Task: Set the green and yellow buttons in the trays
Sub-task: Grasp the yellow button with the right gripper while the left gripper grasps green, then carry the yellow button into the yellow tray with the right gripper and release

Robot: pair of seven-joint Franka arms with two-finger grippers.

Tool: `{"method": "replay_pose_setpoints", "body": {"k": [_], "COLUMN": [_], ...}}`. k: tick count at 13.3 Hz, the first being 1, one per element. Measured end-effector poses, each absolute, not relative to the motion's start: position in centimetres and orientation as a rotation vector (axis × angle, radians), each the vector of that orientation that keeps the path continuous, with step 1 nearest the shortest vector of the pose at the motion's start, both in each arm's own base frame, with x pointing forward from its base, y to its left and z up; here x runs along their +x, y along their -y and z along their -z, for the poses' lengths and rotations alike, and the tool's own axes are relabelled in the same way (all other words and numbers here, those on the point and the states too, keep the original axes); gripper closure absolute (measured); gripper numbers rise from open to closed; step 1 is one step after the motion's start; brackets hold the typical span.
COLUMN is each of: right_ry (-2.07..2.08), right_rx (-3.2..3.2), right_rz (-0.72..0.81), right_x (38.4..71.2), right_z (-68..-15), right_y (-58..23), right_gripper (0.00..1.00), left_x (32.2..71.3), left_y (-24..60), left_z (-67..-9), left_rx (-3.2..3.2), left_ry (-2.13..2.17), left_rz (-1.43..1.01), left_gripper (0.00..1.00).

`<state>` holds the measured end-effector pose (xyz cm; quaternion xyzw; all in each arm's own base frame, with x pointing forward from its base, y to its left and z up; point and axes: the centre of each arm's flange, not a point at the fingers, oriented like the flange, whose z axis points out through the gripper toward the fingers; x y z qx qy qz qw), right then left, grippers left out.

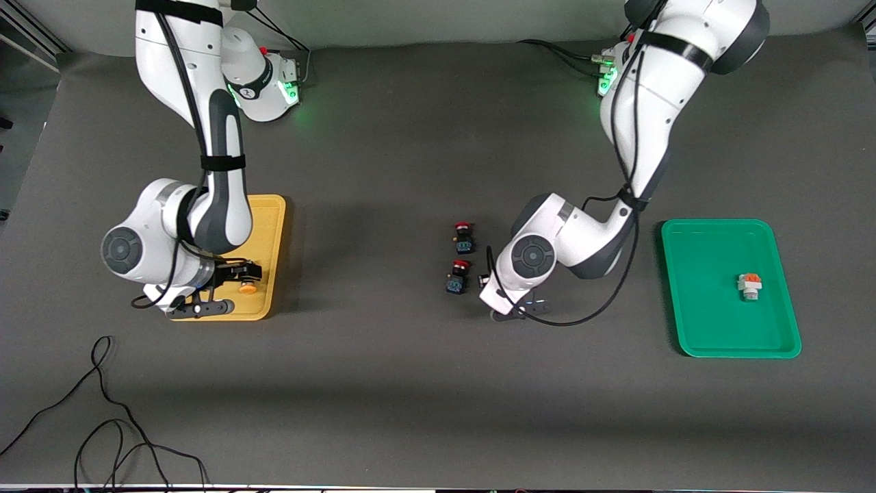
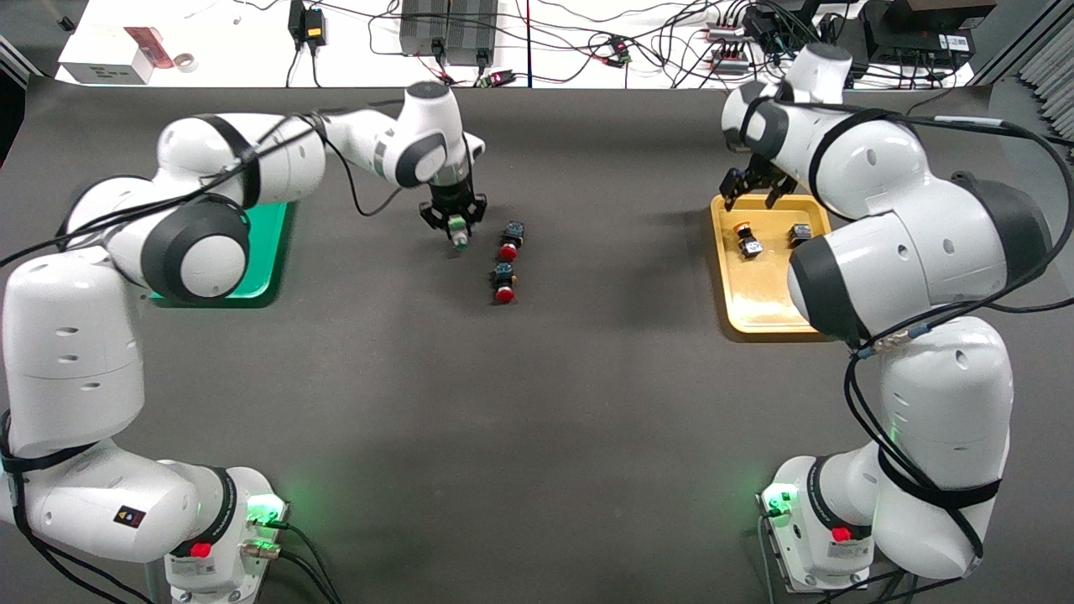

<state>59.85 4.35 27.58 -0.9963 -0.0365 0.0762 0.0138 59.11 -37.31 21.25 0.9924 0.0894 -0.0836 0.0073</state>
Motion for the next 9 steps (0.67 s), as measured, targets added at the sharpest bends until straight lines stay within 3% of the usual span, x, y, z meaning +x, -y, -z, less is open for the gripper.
{"method": "replay_pose_setpoints", "body": {"k": [5,9], "right_ry": [0.144,0.189], "right_rx": [-3.045,-3.088], "right_rz": [-0.265,-0.314], "right_x": [62.6,63.2], "right_z": [-37.9,-46.3], "right_y": [-4.4,-7.5], "right_gripper": [0.0,0.0], "left_x": [60.2,61.9], "left_y": [31.4,21.3], "left_z": [-34.7,-40.8], "left_rx": [3.18,3.199], "left_ry": [-0.372,-0.324], "left_rz": [0.313,0.381], "left_gripper": [0.58,0.58]}}
